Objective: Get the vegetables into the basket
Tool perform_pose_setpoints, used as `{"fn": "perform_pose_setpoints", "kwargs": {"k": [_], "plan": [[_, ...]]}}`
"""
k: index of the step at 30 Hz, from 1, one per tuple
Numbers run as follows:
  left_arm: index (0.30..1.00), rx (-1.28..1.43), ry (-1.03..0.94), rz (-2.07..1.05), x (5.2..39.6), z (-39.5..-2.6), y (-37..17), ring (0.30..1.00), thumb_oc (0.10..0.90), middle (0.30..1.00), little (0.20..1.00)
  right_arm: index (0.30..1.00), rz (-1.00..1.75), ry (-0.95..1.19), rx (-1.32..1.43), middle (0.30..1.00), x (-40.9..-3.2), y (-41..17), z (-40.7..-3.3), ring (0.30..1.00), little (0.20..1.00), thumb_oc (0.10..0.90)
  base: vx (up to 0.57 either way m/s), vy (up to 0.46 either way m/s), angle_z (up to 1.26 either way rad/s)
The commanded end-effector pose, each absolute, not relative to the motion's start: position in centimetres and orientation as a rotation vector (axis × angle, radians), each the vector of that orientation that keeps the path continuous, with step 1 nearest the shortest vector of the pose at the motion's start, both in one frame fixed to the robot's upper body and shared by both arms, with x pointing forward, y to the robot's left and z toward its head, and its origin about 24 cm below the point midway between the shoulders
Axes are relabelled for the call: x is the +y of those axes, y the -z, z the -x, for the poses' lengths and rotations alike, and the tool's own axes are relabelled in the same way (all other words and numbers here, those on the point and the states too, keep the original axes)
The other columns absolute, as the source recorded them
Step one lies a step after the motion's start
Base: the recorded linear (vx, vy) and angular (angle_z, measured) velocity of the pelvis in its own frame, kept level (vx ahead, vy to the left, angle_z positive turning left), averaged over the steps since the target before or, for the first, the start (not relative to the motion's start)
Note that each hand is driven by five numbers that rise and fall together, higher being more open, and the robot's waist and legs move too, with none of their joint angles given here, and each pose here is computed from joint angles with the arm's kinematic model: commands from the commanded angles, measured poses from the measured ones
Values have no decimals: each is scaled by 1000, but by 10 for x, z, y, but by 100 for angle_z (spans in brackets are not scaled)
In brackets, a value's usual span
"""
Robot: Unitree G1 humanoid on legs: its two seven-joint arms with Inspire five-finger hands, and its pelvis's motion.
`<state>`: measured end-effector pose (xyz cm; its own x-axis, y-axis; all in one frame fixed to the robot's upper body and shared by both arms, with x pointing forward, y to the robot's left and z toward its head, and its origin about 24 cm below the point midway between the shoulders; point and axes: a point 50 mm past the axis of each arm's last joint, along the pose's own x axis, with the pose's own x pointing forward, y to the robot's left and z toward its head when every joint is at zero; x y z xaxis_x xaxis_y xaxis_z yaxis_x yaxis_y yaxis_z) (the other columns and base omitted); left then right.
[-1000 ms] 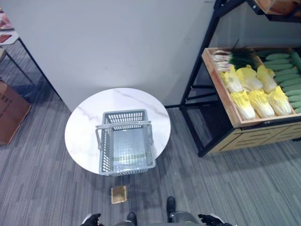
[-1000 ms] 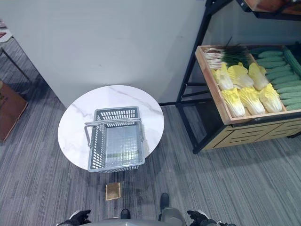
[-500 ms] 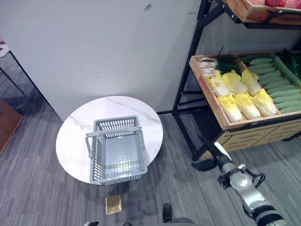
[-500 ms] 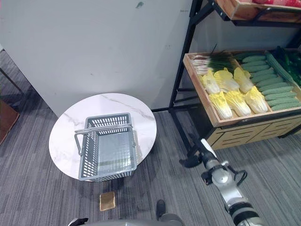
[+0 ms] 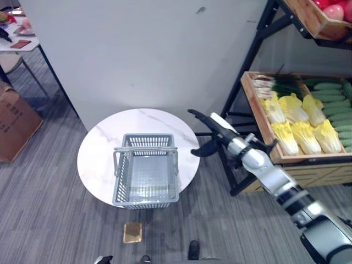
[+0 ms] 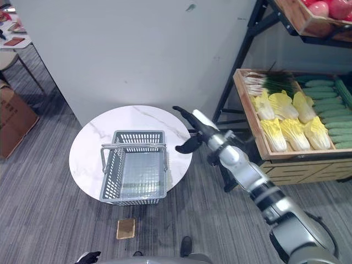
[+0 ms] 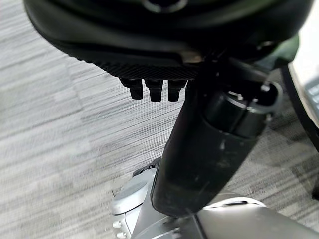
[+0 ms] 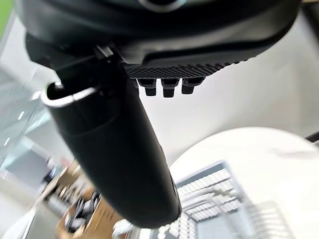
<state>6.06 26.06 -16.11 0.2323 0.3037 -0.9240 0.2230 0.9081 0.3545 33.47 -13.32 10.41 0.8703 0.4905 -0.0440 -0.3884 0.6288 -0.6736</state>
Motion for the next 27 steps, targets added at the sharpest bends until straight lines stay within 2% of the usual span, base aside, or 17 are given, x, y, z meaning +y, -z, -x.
{"fn": "perform_pose_setpoints", "kwargs": {"k": [1,12,21,22,23,24,27], "plan": [[1000,1329,-118,-450,269,-72,157,1000,900,1000,1000,1000,661,-467,-350,1000,-111,-163,-358,1000,1000,900,-47,-48,6],[1000,1310,-245,-456,297,-79,146,1000,900,1000,1000,1000,657,-482,-227,1000,-75,-160,-387,1000,1000,900,-18,-19,10],[1000,1303,-240,-440,292,-81,147,1000,900,1000,1000,1000,649,-480,-29,1000,-72,-120,-392,1000,1000,900,12,11,8],[1000,1297,-236,-439,291,-83,147,1000,900,1000,1000,638,657,-481,-18,638,-71,-117,-392,638,638,641,0,0,0],[1000,1291,-233,-436,290,-85,147,1000,900,1000,1000,536,663,-487,-6,536,-69,-113,-391,536,536,569,0,0,0],[1000,1285,-229,-431,289,-86,147,1000,900,1000,1000,300,674,-490,3,300,-68,-111,-391,300,300,400,0,0,0],[1000,1268,-220,-425,287,-91,147,1000,900,1000,1000,300,686,-492,27,300,-68,-105,-391,300,300,400,0,0,0]]}}
